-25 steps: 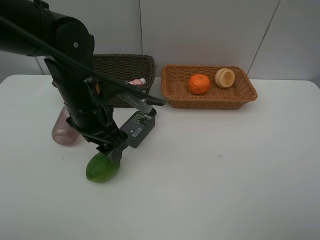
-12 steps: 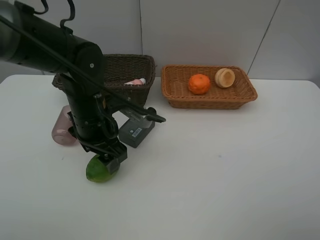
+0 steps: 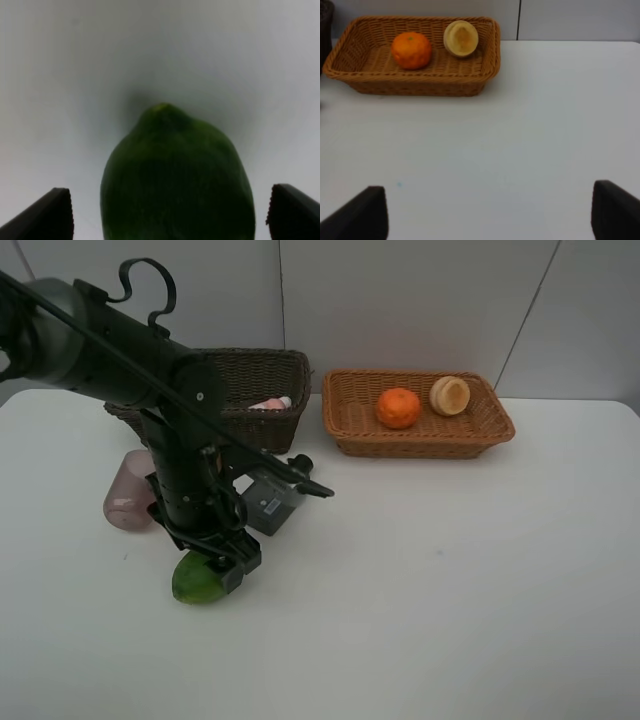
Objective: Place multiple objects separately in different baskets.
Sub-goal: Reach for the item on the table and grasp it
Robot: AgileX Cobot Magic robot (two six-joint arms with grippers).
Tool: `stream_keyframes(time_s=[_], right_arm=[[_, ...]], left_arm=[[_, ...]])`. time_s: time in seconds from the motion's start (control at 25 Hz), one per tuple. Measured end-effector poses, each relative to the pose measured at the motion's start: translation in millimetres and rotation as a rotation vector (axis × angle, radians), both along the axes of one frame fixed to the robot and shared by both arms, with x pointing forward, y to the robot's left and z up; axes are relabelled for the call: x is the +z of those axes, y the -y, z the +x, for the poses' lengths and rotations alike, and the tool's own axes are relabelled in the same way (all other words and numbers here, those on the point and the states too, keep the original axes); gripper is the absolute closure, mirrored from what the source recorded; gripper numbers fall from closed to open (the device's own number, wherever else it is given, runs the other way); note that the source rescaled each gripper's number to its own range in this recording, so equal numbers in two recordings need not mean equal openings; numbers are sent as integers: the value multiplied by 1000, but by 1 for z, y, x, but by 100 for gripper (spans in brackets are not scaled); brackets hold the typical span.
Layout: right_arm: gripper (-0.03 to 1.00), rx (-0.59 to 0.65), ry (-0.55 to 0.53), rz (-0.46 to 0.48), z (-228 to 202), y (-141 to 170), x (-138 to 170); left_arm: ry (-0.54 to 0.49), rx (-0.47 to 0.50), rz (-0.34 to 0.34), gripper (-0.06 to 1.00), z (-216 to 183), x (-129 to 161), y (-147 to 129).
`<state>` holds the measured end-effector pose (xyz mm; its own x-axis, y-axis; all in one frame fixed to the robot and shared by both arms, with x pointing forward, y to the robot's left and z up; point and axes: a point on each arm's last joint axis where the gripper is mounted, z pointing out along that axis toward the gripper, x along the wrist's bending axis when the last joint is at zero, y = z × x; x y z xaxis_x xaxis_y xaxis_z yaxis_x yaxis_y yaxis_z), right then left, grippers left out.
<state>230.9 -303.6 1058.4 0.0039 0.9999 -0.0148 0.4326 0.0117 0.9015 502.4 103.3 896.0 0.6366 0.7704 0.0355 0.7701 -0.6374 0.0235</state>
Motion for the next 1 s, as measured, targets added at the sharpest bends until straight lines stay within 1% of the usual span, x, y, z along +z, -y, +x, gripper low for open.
stream_keyframes(time_s=[0.36, 0.64, 1.0], right_arm=[[15, 0, 0, 0, 0, 0, 0], [15, 0, 0, 0, 0, 0, 0], [15, 0, 0, 0, 0, 0, 0]], left_arm=[[6, 0, -5, -6, 1, -2, 1], [-41, -1, 33, -6, 0, -17, 0], [-52, 0, 40, -6, -1, -20, -1]])
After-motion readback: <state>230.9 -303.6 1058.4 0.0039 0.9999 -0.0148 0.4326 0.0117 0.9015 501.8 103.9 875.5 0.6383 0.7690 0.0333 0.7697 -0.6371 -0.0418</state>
